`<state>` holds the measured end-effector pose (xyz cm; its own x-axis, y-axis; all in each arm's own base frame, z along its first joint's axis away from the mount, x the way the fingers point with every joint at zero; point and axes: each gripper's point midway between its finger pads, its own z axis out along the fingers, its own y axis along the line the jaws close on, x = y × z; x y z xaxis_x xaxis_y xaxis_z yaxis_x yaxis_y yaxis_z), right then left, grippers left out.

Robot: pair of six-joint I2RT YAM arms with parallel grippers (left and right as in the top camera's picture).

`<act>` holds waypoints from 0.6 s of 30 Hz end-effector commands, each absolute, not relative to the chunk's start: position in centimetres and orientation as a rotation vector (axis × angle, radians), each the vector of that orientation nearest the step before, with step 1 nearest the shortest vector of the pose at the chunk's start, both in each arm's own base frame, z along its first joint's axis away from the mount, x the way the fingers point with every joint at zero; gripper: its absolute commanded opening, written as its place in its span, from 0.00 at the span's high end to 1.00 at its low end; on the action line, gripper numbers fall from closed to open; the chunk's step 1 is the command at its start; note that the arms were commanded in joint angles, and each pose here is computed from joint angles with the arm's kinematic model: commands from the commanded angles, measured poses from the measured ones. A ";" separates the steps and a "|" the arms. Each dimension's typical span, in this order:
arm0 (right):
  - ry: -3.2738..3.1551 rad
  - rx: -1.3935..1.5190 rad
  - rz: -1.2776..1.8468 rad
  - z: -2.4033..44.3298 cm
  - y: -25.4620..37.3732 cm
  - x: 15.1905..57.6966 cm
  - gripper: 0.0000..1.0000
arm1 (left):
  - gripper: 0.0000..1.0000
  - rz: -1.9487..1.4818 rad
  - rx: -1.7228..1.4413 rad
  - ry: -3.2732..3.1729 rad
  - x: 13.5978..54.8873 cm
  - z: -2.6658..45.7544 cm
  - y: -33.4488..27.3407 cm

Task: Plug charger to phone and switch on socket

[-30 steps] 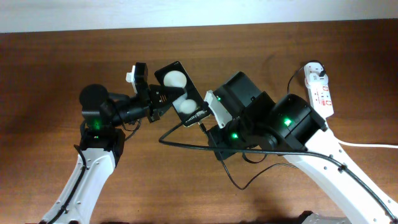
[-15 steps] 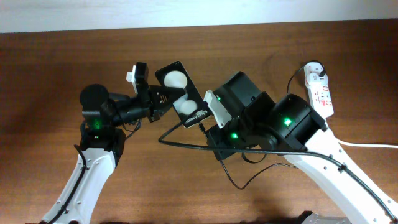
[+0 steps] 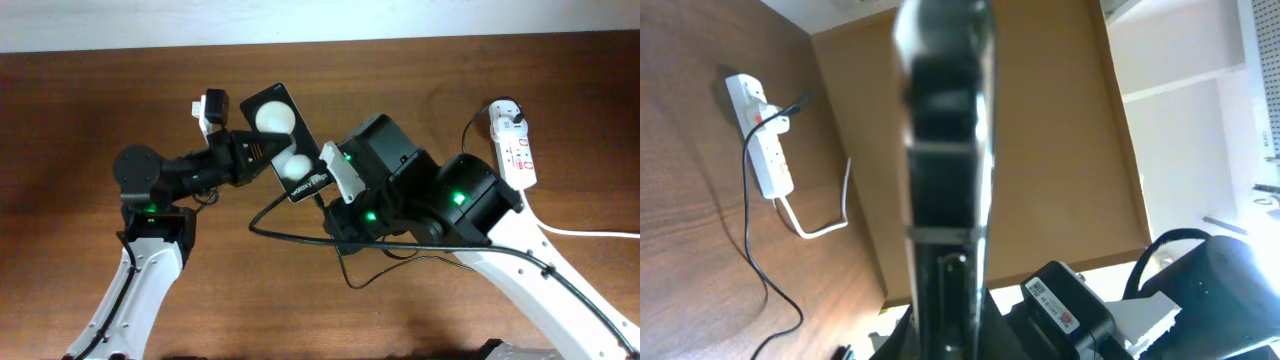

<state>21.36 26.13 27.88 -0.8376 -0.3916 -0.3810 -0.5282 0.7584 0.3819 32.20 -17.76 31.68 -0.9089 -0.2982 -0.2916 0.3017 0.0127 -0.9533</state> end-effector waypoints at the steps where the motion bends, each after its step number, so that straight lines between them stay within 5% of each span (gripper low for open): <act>1: 2.620 -0.679 0.671 28.3 26.4 23.0 0.96 | 1.00 -2.033 0.238 1.978 28.6 31.8 -19.0; 10: 2.623 -0.680 0.670 28.2 26.4 23.0 0.85 | 1.00 -1.995 0.173 1.930 29.8 32.1 -18.8; 14: 2.621 -0.676 0.659 28.2 26.3 23.1 0.96 | 1.00 -2.015 0.146 1.943 29.8 32.1 -18.8; 18: 2.580 -0.666 0.657 28.9 26.6 23.8 0.96 | 1.00 -2.014 0.226 1.953 29.0 32.0 -18.9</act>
<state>22.01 26.75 28.35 -0.8256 -0.3786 -0.4183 -0.5386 0.7496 0.3846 31.33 -18.15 31.49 -0.9224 -0.2476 -0.2965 0.3041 0.0080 -0.9526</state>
